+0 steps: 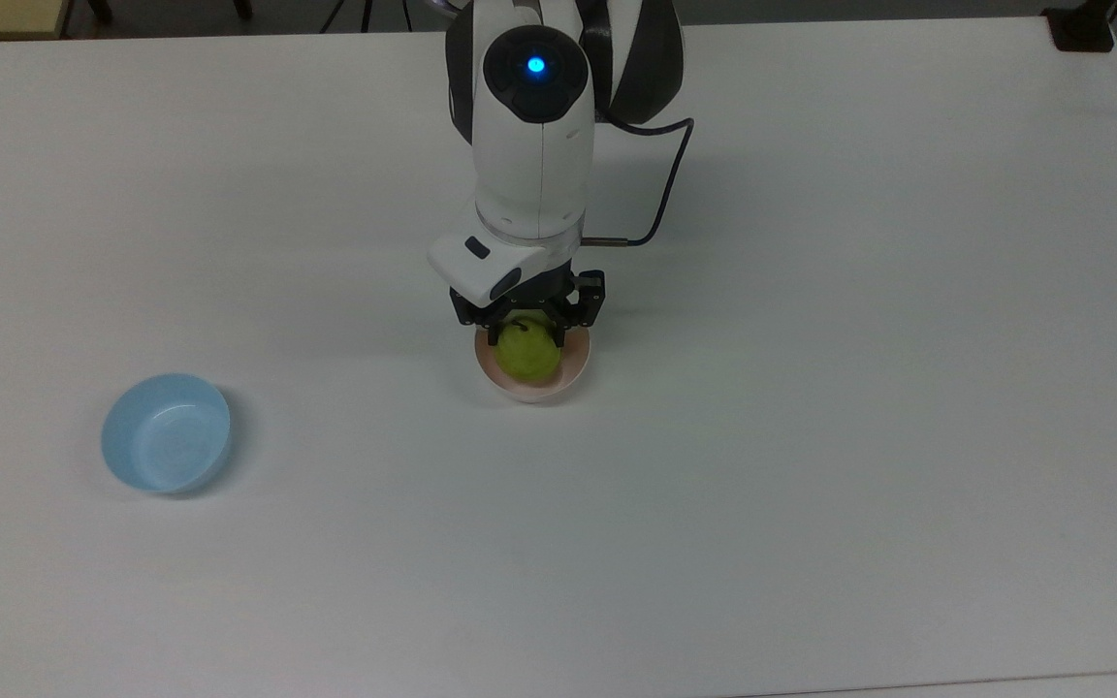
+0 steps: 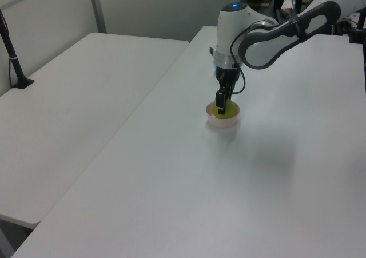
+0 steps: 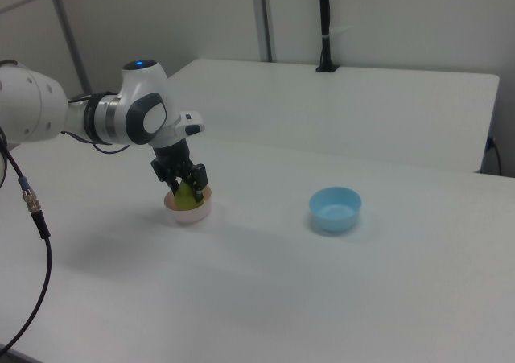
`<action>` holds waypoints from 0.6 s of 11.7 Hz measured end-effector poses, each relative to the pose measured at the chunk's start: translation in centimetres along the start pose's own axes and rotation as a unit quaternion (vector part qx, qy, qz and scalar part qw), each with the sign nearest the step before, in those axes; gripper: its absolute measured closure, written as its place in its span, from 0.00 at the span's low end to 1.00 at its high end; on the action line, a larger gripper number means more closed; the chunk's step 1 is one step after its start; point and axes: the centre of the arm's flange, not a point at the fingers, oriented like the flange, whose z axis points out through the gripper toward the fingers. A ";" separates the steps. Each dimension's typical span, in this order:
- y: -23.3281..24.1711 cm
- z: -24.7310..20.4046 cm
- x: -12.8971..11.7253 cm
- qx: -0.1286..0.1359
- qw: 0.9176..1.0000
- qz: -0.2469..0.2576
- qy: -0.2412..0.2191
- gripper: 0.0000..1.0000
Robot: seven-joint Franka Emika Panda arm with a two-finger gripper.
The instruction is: Place the pear in the bowl
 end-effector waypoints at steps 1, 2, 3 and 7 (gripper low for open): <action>0.0 0.0 0.0 0.000 1.000 0.005 0.000 0.22; 0.0 -0.2 0.1 0.000 1.000 0.007 0.002 0.09; 0.1 -0.5 0.2 0.000 1.000 0.008 0.005 0.00; 2.6 -6.3 0.2 -0.001 1.000 0.027 0.017 0.00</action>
